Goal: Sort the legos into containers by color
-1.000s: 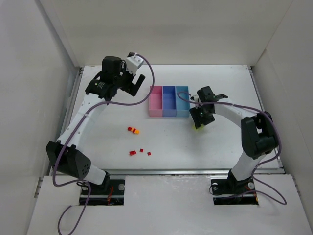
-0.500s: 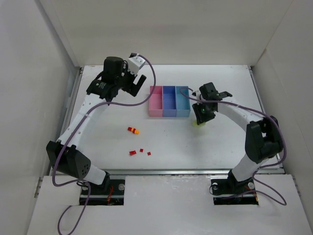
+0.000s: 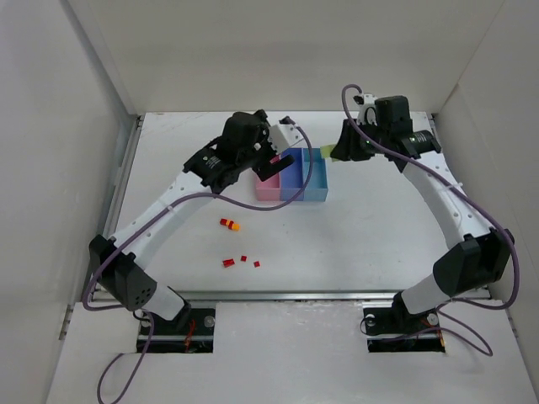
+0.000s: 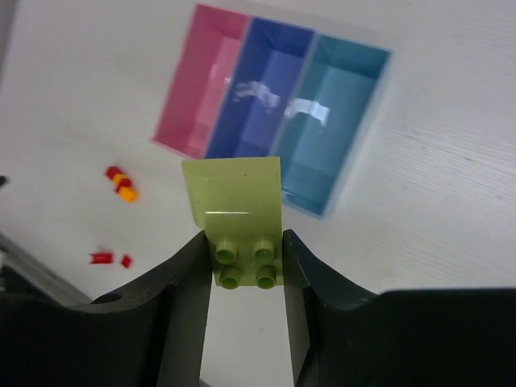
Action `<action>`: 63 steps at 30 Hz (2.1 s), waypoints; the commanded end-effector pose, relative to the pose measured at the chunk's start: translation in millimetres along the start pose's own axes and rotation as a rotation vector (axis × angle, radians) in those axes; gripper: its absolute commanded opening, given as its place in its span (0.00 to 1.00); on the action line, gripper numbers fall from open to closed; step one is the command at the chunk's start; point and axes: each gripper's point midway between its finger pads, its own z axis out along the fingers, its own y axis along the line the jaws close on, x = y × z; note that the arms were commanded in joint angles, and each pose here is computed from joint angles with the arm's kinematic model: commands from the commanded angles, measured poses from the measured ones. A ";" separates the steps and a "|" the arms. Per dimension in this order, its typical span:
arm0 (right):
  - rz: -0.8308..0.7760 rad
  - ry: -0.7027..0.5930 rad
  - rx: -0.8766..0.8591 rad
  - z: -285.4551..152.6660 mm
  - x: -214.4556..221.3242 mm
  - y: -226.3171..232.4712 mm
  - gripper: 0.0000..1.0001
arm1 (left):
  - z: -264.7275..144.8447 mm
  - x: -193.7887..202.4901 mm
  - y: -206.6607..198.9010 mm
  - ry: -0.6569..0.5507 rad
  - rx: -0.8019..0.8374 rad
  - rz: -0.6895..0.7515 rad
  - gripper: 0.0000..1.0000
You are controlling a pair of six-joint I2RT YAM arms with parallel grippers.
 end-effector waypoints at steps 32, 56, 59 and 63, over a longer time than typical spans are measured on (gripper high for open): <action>0.025 -0.102 -0.423 11.2 -16.0 143.5 0.00 | -5.9 -63.6 -29.6 -0.381 0.221 0.148 0.66; 0.065 -0.137 -0.338 1.3 -23.9 126.9 0.00 | 29.8 -5.1 -29.0 -0.094 0.126 0.192 0.00; 0.117 -0.165 -0.293 -5.0 -26.5 103.2 0.00 | 35.4 17.7 -25.7 -0.051 0.105 0.191 0.00; 0.130 -0.189 -0.294 -10.5 -30.8 97.1 0.00 | 33.7 30.1 -28.8 -0.039 0.113 0.173 0.00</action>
